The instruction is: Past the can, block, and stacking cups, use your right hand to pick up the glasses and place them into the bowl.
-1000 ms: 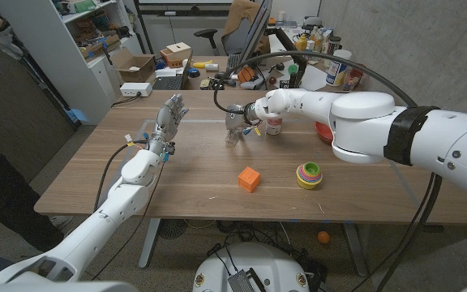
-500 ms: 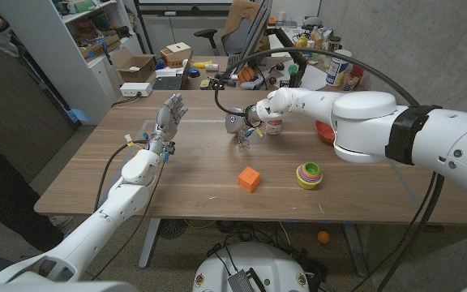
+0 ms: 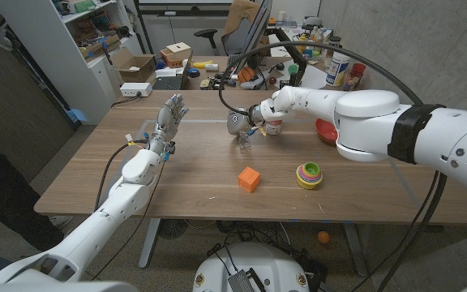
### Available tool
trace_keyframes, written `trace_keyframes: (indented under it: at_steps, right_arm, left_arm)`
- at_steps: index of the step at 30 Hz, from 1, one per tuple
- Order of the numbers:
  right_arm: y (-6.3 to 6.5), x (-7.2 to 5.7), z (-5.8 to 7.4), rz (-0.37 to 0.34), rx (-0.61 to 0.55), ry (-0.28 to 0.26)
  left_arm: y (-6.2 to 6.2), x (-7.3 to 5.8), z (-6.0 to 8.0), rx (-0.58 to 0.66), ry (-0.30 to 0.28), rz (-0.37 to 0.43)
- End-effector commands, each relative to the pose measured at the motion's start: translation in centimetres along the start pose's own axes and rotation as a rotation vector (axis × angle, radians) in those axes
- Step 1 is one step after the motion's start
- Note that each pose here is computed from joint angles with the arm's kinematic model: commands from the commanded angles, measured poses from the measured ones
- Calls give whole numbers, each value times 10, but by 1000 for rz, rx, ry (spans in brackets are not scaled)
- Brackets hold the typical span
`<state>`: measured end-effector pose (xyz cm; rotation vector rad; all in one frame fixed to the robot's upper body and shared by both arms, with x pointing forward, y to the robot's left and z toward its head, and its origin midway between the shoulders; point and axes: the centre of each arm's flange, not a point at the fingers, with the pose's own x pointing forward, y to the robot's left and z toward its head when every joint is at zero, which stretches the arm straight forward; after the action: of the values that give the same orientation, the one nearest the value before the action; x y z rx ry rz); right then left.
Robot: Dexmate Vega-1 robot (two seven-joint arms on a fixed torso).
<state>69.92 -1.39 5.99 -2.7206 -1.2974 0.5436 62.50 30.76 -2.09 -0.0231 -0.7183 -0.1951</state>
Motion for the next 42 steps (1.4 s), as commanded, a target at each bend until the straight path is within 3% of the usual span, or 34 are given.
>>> trace_keyframes:
  at_steps: [1, 23, 31, 34, 42]
  right_arm:
    - [-17, -5, -10, -115, 10, 11]
    - [-44, -17, -32, -288, -7, 51]
    - [-52, -26, -41, -332, 43, 48]
    - [-55, -29, -48, -340, 98, 70]
    - [-61, -38, -64, -379, 114, 116]
  left_arm:
    - [-1, 5, -1, -2, -1, -10]
    - [-4, 4, 2, 8, -8, -14]
    - [-6, 0, 4, 10, -14, -11]
    - [-6, -2, 5, 11, -16, -9]
    - [-7, -4, 7, 12, -18, -10]
